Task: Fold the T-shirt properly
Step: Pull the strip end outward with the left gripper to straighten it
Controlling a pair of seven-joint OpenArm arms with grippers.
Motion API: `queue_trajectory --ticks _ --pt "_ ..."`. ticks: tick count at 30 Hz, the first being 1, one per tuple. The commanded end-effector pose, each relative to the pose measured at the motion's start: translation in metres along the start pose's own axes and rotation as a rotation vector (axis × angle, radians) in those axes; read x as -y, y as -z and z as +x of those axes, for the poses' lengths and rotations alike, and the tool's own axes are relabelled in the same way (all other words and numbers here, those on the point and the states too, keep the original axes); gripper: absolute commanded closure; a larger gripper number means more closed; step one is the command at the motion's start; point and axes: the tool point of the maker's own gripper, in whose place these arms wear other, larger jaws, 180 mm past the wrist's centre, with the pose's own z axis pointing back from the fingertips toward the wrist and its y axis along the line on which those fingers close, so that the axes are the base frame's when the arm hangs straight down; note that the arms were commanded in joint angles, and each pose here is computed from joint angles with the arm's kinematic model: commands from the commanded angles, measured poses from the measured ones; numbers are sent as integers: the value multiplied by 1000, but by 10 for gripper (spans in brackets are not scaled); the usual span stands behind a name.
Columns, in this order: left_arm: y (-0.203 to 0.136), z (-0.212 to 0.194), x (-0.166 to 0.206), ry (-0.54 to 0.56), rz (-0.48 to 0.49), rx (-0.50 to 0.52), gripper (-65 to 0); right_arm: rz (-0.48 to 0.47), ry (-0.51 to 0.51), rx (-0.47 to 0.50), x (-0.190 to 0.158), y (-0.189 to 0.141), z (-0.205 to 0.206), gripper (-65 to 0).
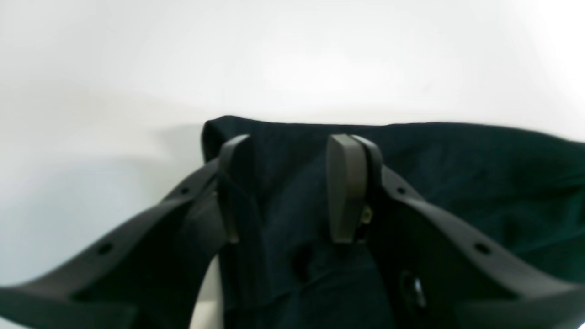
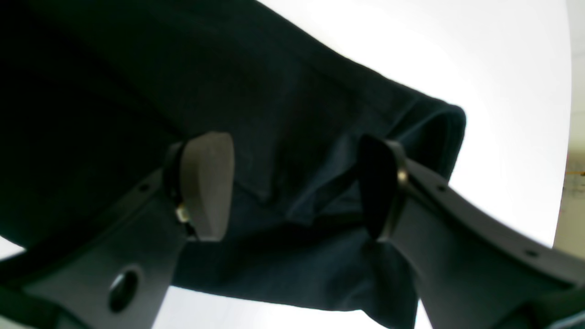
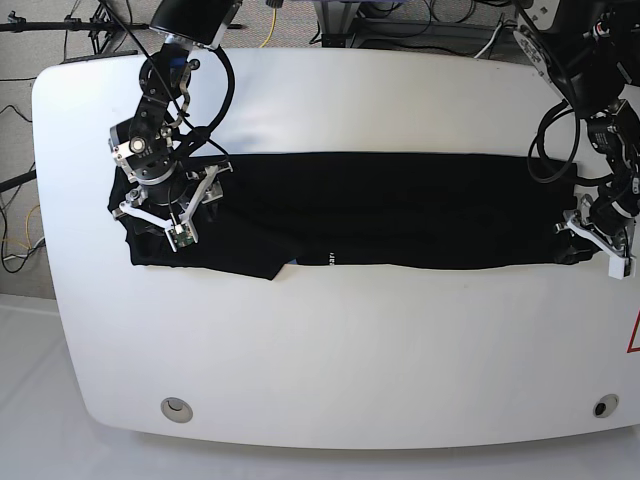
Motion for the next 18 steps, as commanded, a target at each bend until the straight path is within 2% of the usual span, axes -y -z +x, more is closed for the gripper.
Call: queue_trajectory --ticks 1,7,9,18 --pt "-7 20 -14 -33 -6 53 -259 -14 -2 62 5 -4 18 -408" --pt "-13 18 -33 -64 8 49 -276 -14 -3 63 5 -4 18 -407" --pt "-20 21 -44 -24 48 65 -291 -10 -4 55 5 -3 17 -409" --pt "-33 39 -38 99 101 114 -350 -9 -2 59 5 -2 18 -408"
